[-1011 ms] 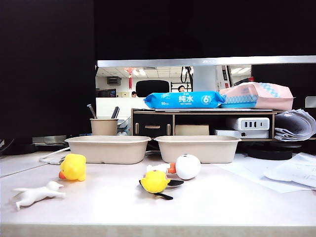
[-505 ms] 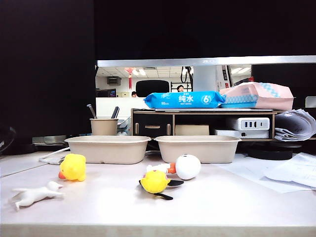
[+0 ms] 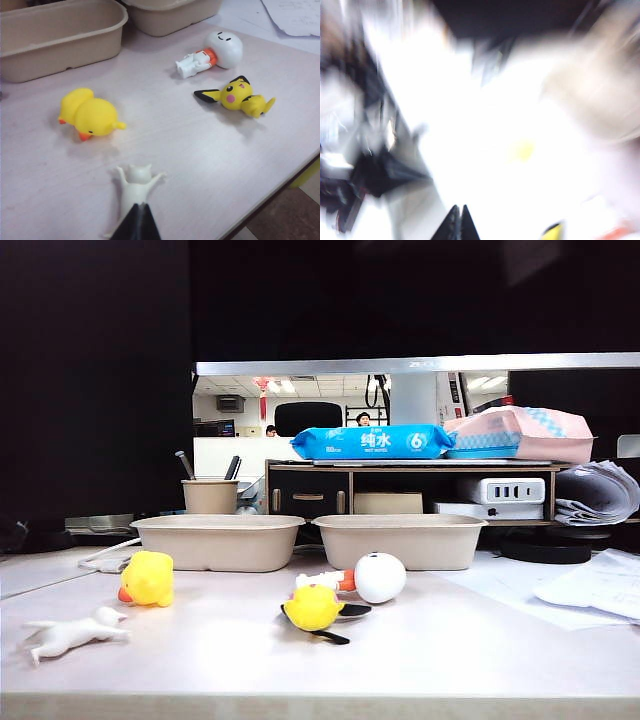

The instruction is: Put the dolls with similar colors into the same paper box, while dolls with different colors go into separate paper boxes.

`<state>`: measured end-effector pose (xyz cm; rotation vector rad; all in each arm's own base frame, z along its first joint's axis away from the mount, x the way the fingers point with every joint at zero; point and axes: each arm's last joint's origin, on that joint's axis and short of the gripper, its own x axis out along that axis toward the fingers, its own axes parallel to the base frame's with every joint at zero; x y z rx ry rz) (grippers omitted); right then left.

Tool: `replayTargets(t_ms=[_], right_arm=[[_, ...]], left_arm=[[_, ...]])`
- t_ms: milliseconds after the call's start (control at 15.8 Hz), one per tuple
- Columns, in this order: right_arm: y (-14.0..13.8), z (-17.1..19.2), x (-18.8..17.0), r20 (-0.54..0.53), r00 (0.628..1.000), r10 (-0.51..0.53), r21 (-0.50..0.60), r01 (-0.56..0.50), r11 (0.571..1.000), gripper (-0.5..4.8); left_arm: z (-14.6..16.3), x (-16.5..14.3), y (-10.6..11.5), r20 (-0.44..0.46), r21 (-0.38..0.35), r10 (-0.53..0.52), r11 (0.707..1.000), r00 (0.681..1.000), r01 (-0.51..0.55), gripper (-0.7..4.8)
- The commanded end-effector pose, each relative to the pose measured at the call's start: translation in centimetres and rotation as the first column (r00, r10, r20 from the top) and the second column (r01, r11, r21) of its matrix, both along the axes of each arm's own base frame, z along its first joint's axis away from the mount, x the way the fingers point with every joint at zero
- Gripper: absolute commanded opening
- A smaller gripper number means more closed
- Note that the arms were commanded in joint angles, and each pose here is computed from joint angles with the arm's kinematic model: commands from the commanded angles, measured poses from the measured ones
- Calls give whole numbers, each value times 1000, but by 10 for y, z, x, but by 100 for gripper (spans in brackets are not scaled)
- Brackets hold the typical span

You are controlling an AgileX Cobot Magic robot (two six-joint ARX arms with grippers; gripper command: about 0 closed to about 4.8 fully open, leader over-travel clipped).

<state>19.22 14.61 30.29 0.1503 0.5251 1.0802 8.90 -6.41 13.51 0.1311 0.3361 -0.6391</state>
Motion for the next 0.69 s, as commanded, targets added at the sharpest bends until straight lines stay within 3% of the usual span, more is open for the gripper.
replayTargets(t_ms=[63, 126, 190, 253, 316, 505, 569, 695], right_arm=[[80, -23, 41, -142, 983, 115, -171, -139, 975, 14], [100, -31, 51, -165, 978, 130, -192, -161, 968, 55], [119, -40, 58, -175, 975, 134, -216, -171, 961, 165], [144, -53, 68, -175, 978, 110, -268, -155, 951, 307], [158, -64, 73, -164, 983, 86, -304, -133, 943, 339], [183, -87, 86, -141, 989, 34, -368, -85, 926, 360], [191, -97, 94, -126, 992, -1, -401, -50, 915, 454], [198, -106, 100, -133, 991, -7, -413, -49, 909, 476]], left_arm=[[1, 0, 0, 6, -5, 1, 1000, 1000, -1, -5], [1, 0, 0, 6, -4, 2, 1000, 1000, -2, -5], [1, 0, 0, 6, -5, 1, 1000, 1000, -1, -5], [1, 0, 0, 7, -5, 1, 1000, 1000, -1, -5], [1, 0, 0, 11, -9, 1, 1000, 1000, -1, -5], [3, 0, 1, 23, -16, 1, 1000, 1000, -1, -5], [4, -1, 1, 35, -25, 2, 1000, 999, -1, -5], [5, -1, 1, 47, -34, 3, 999, 999, -1, -5]])
